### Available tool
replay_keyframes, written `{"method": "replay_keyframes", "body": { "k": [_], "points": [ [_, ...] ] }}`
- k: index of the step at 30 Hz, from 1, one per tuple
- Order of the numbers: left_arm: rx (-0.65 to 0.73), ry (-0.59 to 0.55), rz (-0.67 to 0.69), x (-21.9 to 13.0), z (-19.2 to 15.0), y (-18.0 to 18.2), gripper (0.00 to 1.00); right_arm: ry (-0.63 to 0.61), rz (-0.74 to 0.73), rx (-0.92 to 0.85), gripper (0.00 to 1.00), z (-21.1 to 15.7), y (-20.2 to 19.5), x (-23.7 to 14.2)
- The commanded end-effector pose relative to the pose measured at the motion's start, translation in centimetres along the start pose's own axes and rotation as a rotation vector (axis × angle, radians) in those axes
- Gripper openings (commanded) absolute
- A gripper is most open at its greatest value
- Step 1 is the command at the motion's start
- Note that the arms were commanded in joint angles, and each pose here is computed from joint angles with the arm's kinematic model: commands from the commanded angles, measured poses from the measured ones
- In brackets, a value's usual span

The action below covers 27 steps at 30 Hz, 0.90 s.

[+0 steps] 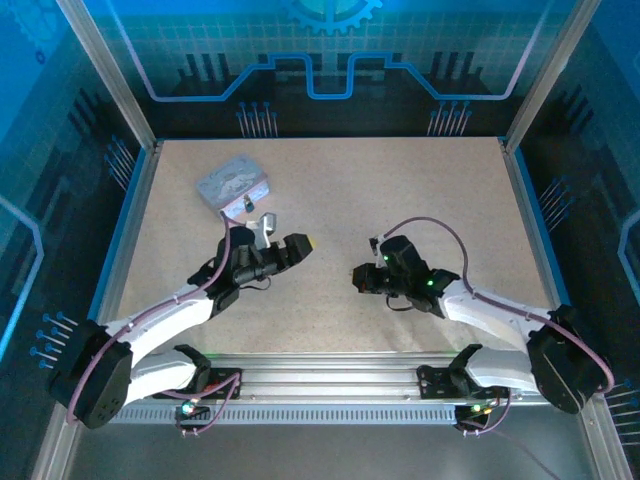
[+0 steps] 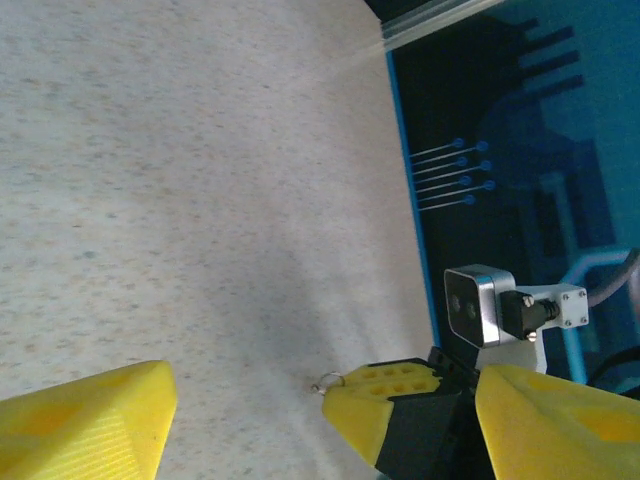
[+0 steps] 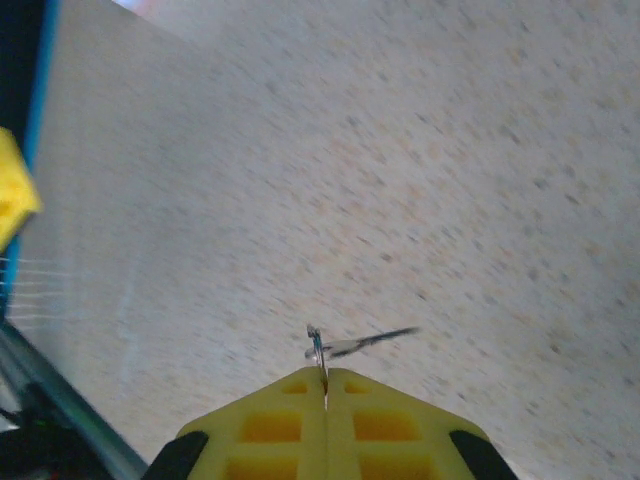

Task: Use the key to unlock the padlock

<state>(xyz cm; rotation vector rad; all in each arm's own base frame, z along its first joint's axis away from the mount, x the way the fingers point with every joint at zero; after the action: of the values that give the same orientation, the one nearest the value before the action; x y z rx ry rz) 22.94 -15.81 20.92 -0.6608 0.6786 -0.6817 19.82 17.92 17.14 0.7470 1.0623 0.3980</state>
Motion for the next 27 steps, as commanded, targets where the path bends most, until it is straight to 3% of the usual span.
{"method": "replay_keyframes", "body": {
  "k": [1,15,27],
  "points": [
    [0.043,0.0,-0.105,0.7,0.9,-2.6,0.76,-0.058,0.151,-0.004,0.0,0.6,2.3,-1.1],
    [0.009,0.038,-0.21,4.1,0.0,-5.1,0.69,-0.095,0.244,-0.018,0.0,1.0,4.0,-2.8],
    [-0.363,0.007,-0.087,4.1,-1.3,-3.0,0.79,-0.141,0.325,-0.058,0.0,1.6,5.0,-2.7]
  ]
}}
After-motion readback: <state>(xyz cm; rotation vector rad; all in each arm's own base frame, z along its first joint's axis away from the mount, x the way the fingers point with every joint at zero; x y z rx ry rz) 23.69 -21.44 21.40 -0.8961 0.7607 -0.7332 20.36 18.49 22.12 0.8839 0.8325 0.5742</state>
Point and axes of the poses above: each hand's point on the last joint's axis, 136 mm out from that joint toward the fingers, its own x axis out along the fingers, its own y axis along the line the jaws close on, z = x × y, the point moved 10 cm from there along -x, back along the fingers, and after that the axes turned 15 degrees about x, right-handed, at the moved point
